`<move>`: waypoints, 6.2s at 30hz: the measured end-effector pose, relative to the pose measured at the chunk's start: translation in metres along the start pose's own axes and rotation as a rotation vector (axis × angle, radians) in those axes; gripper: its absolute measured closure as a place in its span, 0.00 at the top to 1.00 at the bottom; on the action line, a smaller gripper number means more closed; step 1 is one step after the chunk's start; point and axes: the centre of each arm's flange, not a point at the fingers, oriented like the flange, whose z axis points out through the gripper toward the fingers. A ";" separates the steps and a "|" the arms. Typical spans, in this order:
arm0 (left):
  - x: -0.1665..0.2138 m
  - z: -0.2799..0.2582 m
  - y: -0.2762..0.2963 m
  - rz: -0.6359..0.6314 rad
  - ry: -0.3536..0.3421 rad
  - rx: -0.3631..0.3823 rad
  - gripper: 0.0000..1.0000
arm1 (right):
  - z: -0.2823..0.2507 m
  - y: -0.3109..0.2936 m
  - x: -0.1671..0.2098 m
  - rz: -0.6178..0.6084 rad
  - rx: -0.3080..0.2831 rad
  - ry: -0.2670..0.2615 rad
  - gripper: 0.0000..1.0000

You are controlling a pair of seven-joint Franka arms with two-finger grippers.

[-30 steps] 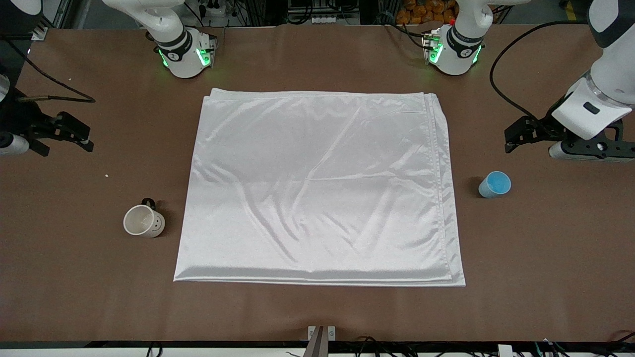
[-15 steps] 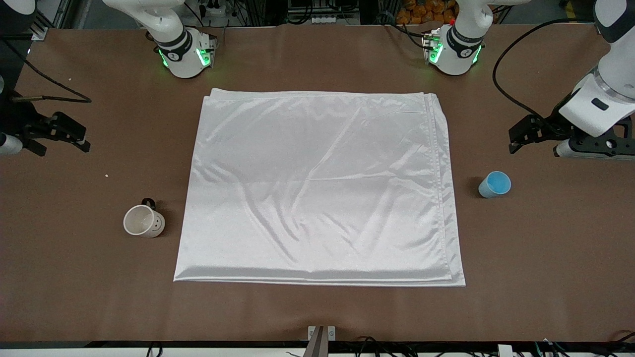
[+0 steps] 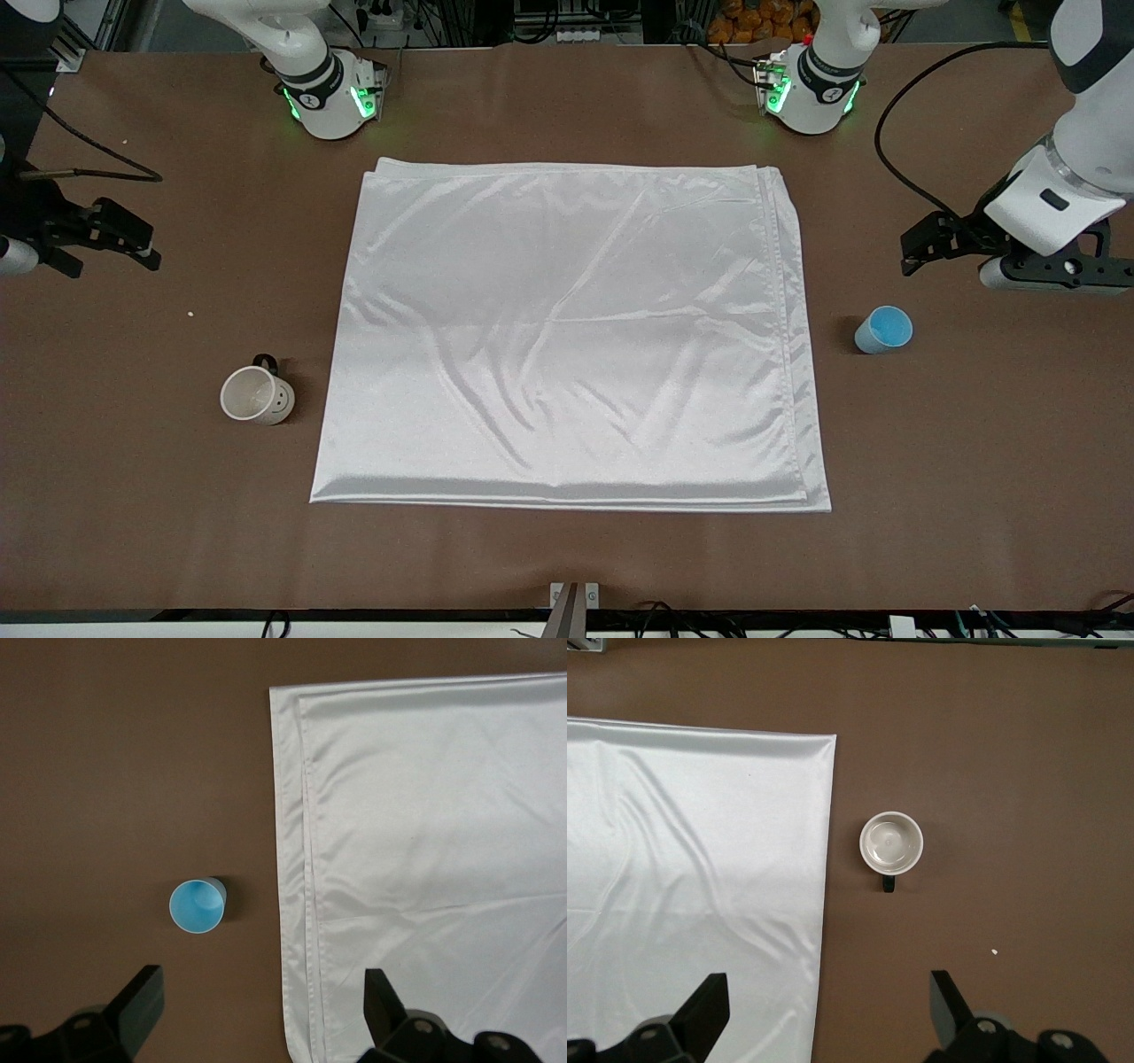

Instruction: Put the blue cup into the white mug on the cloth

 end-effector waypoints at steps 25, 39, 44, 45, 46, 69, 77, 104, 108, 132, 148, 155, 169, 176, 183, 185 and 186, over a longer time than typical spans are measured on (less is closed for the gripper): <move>-0.018 0.125 -0.037 -0.062 -0.039 0.008 1.00 | 0.002 -0.001 -0.006 0.000 0.006 -0.056 1.00; -0.041 0.191 -0.062 -0.107 -0.006 0.011 1.00 | 0.010 -0.001 -0.010 0.001 0.010 -0.107 1.00; -0.050 0.210 -0.067 -0.117 -0.008 0.013 1.00 | 0.027 0.002 -0.011 0.007 0.011 -0.141 1.00; -0.051 0.212 -0.067 -0.117 -0.008 0.013 1.00 | 0.030 0.003 -0.011 0.008 0.012 -0.147 1.00; -0.051 0.216 -0.068 -0.118 -0.008 0.013 1.00 | 0.035 0.004 -0.011 0.011 0.012 -0.154 1.00; -0.055 0.302 -0.077 -0.132 -0.011 0.025 1.00 | 0.147 0.022 -0.016 0.042 0.006 -0.143 1.00; -0.056 0.325 -0.078 -0.132 -0.020 0.028 1.00 | 0.186 0.027 -0.020 0.044 0.000 -0.124 1.00; -0.060 0.354 -0.078 -0.131 -0.049 0.032 0.75 | 0.305 0.057 -0.023 0.048 -0.031 -0.096 1.00; -0.060 0.355 -0.079 -0.131 -0.050 0.032 0.55 | 0.323 0.060 -0.021 0.050 -0.036 -0.085 1.00; -0.054 0.350 -0.078 -0.079 -0.034 0.064 0.04 | 0.384 0.065 -0.016 0.049 -0.051 -0.045 0.94; -0.029 0.310 -0.080 -0.050 0.058 0.085 0.04 | 0.391 0.066 -0.009 0.049 -0.053 -0.042 0.30; -0.024 0.278 -0.080 -0.050 0.102 0.086 0.04 | 0.389 0.066 -0.008 0.049 -0.053 -0.038 0.19; 0.003 0.197 -0.081 -0.007 0.076 0.101 0.04 | 0.359 0.055 0.007 0.033 -0.040 -0.066 0.19; 0.013 0.170 -0.080 0.001 0.067 0.105 0.04 | 0.322 0.022 0.018 0.026 -0.027 -0.100 0.19; 0.015 0.144 -0.078 0.009 0.067 0.106 0.04 | 0.293 -0.020 0.024 0.031 -0.020 -0.098 0.19; 0.015 0.140 -0.076 0.013 0.071 0.106 0.04 | 0.289 -0.033 0.025 0.040 -0.019 -0.093 0.19; 0.014 0.137 -0.075 0.015 0.074 0.105 0.04 | 0.287 -0.041 0.025 0.046 -0.018 -0.090 0.19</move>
